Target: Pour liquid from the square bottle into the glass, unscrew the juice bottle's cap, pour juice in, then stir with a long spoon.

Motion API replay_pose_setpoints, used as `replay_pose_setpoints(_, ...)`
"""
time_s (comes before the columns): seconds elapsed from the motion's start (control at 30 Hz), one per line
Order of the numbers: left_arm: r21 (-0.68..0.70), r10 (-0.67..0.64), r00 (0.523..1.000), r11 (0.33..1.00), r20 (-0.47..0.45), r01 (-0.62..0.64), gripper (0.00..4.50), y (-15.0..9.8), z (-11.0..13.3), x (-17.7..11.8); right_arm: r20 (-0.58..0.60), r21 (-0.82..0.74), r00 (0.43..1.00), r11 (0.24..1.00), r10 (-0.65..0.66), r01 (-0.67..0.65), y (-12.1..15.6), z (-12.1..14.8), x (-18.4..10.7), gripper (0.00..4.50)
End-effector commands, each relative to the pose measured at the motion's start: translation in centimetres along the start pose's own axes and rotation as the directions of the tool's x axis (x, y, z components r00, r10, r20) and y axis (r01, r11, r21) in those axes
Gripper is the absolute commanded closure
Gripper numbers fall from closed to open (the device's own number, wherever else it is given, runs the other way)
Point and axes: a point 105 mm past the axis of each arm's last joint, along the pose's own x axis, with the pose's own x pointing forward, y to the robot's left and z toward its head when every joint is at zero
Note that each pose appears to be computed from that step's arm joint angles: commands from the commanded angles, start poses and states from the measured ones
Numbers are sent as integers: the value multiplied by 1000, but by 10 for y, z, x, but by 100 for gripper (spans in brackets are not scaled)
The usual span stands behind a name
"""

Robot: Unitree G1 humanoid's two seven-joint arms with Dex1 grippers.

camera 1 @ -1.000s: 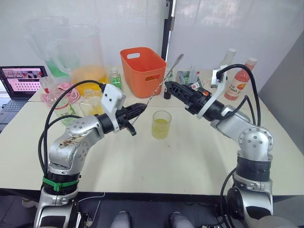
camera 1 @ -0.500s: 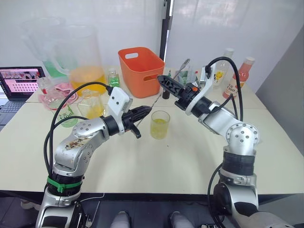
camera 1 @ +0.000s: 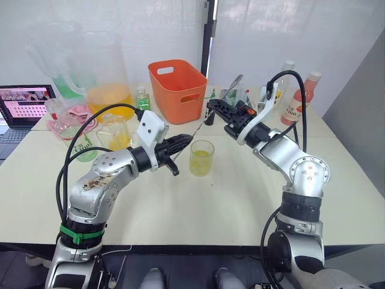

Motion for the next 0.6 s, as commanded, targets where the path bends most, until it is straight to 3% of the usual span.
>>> replay_pose_setpoints(0.03,42,-14,1000,999,24,13,450,-4,8,-1,17,-19,998,998,55,-55,14,8,-1,448)
replay_pose_setpoints(0.17,21,12,1000,1000,18,-12,450,1,6,-4,24,-27,998,998,60,-59,15,12,-2,448)
replay_pose_setpoints(0.43,-8,19,997,1000,81,-19,185,23,21,-46,104,-65,990,994,93,-86,24,48,-3,450)
replay_pose_setpoints(0.6,-12,12,999,1000,38,-12,24,29,21,-71,117,-162,982,978,150,-130,36,72,0,450)
